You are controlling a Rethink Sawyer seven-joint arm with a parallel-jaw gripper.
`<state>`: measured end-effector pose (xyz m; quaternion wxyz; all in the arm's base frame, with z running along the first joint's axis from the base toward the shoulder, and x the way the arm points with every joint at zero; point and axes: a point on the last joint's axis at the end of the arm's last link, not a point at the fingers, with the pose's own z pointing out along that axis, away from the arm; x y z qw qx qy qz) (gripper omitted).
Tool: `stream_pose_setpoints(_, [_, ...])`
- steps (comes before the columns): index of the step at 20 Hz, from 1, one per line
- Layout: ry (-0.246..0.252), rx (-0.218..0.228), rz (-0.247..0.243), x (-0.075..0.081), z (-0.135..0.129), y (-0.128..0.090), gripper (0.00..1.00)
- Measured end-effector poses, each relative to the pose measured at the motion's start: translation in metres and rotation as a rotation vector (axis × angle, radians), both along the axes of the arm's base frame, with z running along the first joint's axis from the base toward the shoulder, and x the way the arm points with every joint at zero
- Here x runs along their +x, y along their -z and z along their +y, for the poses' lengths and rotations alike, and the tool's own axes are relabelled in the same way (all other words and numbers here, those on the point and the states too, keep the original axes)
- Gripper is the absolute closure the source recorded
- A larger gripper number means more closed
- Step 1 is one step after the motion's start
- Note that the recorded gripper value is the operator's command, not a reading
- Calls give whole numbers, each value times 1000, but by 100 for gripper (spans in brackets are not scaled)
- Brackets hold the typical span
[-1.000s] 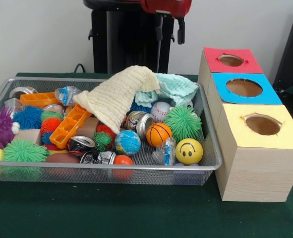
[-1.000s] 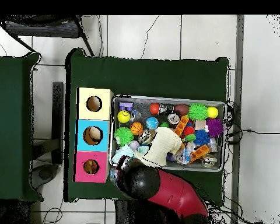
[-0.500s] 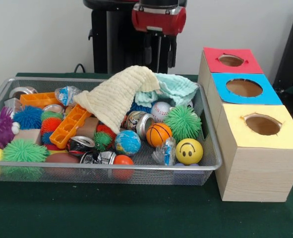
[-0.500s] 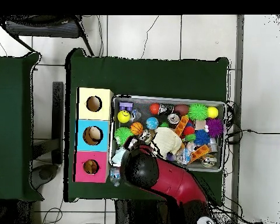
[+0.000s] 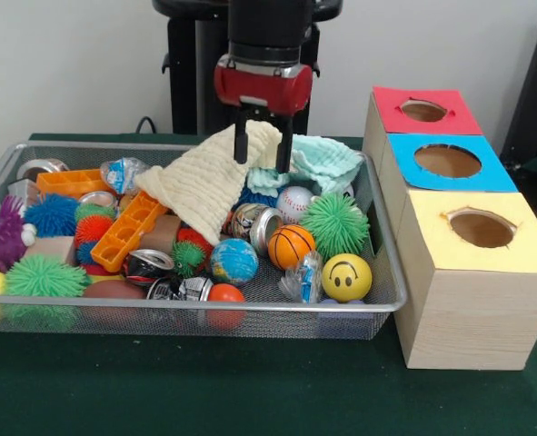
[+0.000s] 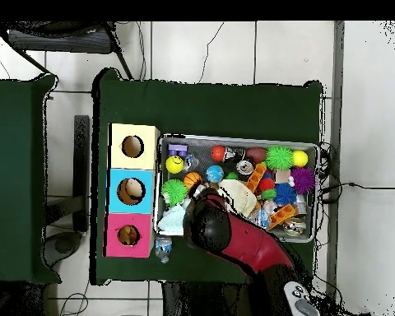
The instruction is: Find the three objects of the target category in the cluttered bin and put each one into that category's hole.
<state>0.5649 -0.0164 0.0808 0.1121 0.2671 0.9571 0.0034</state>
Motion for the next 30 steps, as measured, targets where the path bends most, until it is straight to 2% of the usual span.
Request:
stream_pose_setpoints(6, [20, -5, 18, -8, -20, 29, 0])
stream_pose_setpoints(8, [24, -6, 26, -13, -27, 40, 0])
stream_pose_setpoints(9, [26, -7, 35, -20, -34, 52, 0])
stream_pose_setpoints(12, [27, -6, 48, -28, -41, 65, 0])
stream_pose_setpoints(17, [5, -5, 66, -39, -42, 84, 0])
stream_pose_setpoints(23, [-24, -13, 76, -43, -42, 98, 0])
stream_pose_setpoints(24, [-50, -44, 71, -38, -46, 102, 100])
stream_pose_setpoints(30, [-93, -98, 70, -32, -43, 105, 100])
